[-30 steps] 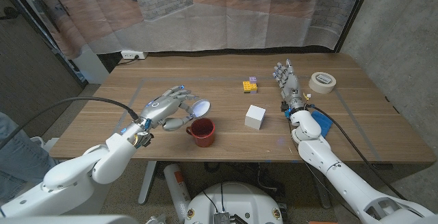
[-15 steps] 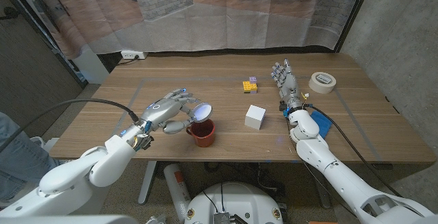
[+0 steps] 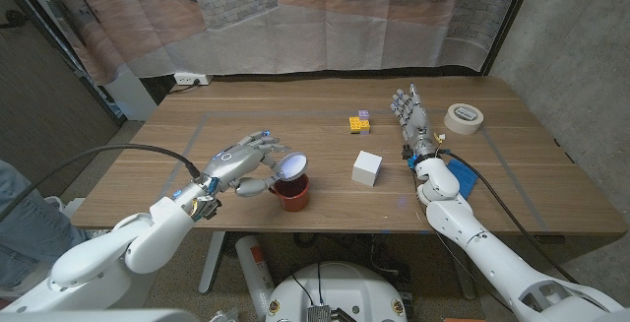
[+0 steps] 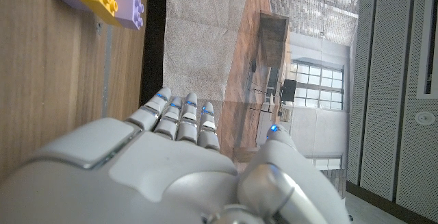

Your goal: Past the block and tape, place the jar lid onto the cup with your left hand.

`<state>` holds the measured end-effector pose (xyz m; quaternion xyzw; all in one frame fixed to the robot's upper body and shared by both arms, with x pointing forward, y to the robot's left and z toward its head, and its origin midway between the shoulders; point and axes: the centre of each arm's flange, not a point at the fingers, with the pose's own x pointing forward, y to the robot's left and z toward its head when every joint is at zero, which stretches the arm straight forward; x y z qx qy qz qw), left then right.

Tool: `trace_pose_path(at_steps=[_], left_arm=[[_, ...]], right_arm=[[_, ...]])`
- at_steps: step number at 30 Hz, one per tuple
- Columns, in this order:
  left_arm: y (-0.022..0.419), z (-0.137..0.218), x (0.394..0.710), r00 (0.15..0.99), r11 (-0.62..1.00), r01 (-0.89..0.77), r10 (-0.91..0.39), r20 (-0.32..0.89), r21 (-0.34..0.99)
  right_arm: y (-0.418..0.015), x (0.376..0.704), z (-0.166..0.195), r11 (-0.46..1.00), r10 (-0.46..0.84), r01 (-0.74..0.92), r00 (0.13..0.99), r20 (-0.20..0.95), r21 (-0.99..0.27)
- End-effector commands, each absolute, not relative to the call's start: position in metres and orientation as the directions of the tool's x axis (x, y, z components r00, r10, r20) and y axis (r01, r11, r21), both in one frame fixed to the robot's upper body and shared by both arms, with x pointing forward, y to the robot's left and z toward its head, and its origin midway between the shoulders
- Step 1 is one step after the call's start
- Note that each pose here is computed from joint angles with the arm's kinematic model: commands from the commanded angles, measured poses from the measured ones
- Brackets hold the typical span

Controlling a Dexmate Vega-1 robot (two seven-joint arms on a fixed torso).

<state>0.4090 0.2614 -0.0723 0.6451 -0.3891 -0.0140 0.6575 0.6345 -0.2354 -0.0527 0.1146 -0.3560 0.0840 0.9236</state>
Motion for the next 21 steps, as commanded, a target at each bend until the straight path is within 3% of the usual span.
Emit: trace_pose_path(at_steps=[1,21], left_arm=[[0.260,-0.078,0.403,0.725,0.150,-0.461,-0.504,0.469,0.874],[0.263,-0.080,0.419,0.740,0.160,-0.435,-0.497,0.453,0.886]], right_arm=[[-0.242,0.636,-0.051,0.961,0.074,-0.234,0.730,0.679,0.147],[-0.244,0.639,-0.048,0.966,0.063,-0.215,0.742,0.668,0.147]])
